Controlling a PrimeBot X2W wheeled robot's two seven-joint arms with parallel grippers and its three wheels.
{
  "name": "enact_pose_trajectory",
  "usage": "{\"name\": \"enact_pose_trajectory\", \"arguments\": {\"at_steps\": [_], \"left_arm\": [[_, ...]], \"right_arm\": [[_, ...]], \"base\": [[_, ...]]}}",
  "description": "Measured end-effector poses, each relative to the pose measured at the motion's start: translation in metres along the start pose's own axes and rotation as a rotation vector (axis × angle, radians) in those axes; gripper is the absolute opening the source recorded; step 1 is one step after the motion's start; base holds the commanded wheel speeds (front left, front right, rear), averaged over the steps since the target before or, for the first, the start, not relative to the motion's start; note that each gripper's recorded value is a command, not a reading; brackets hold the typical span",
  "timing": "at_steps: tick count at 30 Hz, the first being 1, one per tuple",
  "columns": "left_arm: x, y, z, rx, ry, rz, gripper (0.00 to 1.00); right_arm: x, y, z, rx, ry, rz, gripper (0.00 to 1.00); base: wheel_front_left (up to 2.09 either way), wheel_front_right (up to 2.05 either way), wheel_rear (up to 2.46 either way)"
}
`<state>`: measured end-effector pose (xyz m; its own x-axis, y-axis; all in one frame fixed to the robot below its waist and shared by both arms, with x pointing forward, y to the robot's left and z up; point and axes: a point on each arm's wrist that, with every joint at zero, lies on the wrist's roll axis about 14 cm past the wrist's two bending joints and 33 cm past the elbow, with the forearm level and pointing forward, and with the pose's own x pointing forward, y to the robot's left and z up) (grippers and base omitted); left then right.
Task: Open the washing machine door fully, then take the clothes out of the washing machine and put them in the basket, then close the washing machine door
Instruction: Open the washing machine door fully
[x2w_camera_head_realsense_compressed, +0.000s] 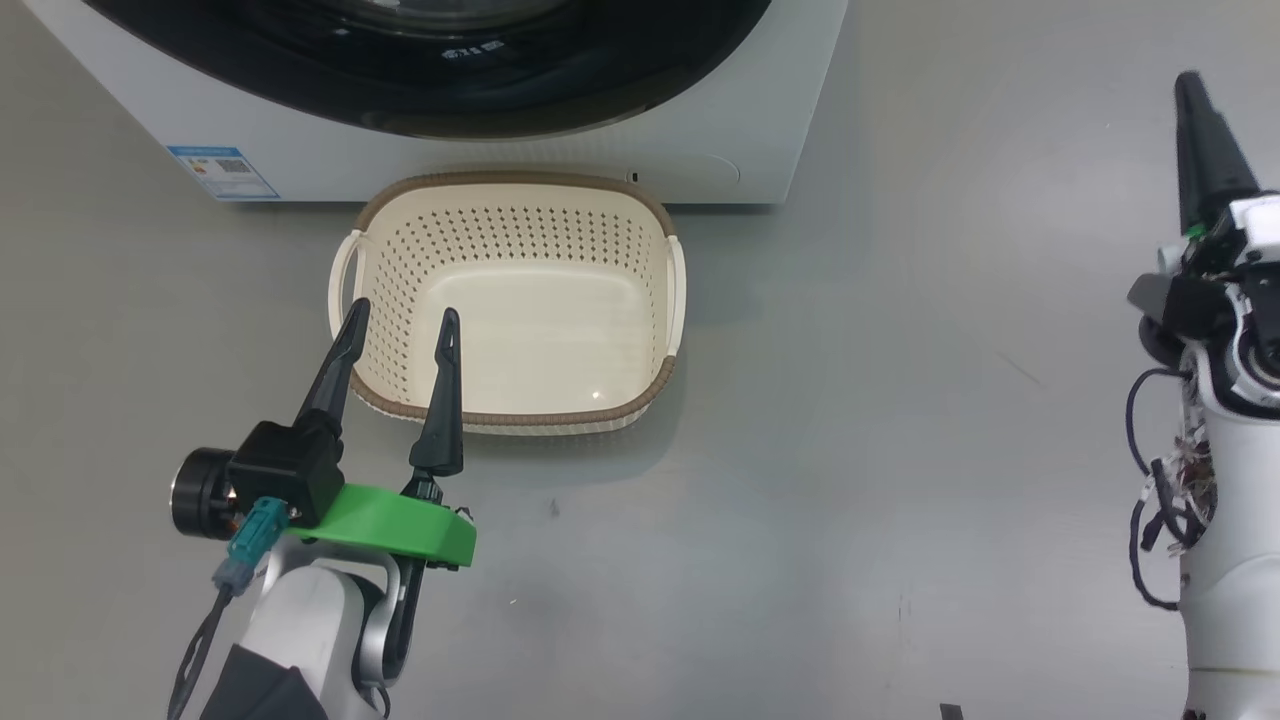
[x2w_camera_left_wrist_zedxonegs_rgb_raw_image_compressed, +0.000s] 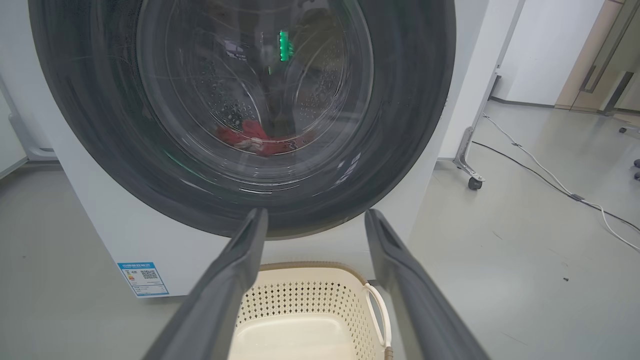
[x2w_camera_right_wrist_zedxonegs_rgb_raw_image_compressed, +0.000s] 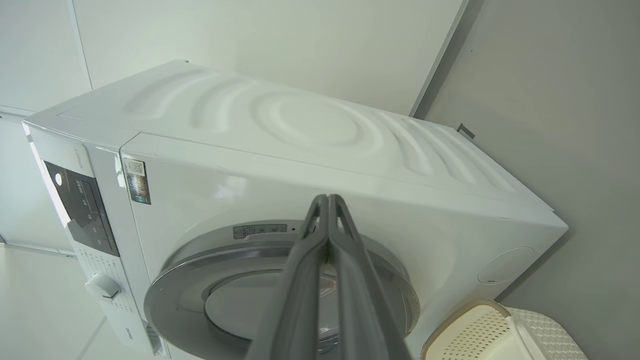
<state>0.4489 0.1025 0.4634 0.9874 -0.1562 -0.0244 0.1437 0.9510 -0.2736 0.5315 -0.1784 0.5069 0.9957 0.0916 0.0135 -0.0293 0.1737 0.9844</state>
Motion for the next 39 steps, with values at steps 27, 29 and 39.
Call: {"name": "enact_pose_trajectory", "arguments": {"at_steps": [27,29,39], "left_arm": [[0.035,0.012,-0.036,-0.023,0.064,0.001,1.00],[0.036,0.015,-0.034,-0.023,0.060,0.012,1.00],[0.034,0.024,-0.037,-0.025,0.071,0.039,1.00]], "right_arm": [[0.126,0.008,-0.085,-0.029,0.445,0.049,0.00],[0.133,0.012,-0.092,-0.027,0.466,0.063,0.00],[0.154,0.017,-0.122,-0.033,0.550,0.074,0.00]], "base": [[0.00,0.00,0.00],[0.00,0.00,0.00],[0.00,0.00,0.00]]}}
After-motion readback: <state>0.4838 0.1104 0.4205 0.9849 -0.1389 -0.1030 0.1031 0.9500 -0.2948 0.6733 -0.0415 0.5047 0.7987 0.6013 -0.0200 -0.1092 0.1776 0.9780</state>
